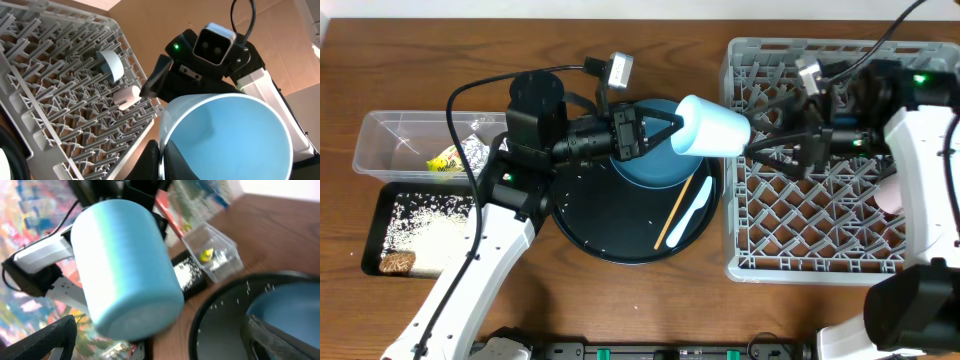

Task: Sort waste into correct bins and load items into the dishwasher rack
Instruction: 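Lift the light-blue cup and hand it to the right gripper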

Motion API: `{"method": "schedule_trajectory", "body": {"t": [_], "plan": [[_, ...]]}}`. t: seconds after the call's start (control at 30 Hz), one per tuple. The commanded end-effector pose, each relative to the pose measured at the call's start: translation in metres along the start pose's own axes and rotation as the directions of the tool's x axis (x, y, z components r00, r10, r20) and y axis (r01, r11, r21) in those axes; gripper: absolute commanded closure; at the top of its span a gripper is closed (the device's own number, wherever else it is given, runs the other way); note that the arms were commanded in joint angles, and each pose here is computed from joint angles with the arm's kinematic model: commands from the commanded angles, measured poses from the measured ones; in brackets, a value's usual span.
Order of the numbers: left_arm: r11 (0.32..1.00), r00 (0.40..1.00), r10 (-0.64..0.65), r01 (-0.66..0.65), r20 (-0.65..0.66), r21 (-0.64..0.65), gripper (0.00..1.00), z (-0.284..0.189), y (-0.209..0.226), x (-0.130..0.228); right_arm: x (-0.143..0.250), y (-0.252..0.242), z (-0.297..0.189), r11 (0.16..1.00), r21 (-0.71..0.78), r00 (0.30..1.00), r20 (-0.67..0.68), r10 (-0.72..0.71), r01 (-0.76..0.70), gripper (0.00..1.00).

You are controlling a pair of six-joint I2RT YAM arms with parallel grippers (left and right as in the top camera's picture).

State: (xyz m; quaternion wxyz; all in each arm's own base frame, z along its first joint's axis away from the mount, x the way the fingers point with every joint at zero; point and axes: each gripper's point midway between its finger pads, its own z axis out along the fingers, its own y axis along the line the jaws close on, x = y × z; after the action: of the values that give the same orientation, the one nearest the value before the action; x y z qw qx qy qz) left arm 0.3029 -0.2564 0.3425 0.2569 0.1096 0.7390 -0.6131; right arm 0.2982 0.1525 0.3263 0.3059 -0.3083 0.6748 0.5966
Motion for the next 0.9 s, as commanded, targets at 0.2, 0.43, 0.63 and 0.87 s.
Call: {"method": "schedule_trajectory", "body": {"t": [0.2,0.43,0.63,0.87], "plan": [[1.0,1.0,-0.001,0.002,-0.021,0.023,0.94,0.0,-0.003,0.001,-0.005,0.025,0.039,0.968,-0.15,0.98,0.024,-0.199,0.201,0.04],[1.0,1.0,-0.001,0.002,-0.02,0.022,0.94,0.0,-0.002,0.001,-0.006,0.025,0.041,0.964,-0.154,0.976,0.025,-0.217,0.218,0.05],[1.0,1.0,-0.002,0.002,-0.013,0.017,0.94,-0.001,-0.001,-0.001,-0.006,0.024,0.04,0.964,-0.151,0.976,0.027,-0.217,0.218,0.05],[1.0,1.0,-0.011,0.011,0.01,0.005,0.94,-0.012,0.006,-0.01,-0.005,0.02,0.034,0.972,-0.127,0.98,0.02,-0.199,0.2,0.05]]}}
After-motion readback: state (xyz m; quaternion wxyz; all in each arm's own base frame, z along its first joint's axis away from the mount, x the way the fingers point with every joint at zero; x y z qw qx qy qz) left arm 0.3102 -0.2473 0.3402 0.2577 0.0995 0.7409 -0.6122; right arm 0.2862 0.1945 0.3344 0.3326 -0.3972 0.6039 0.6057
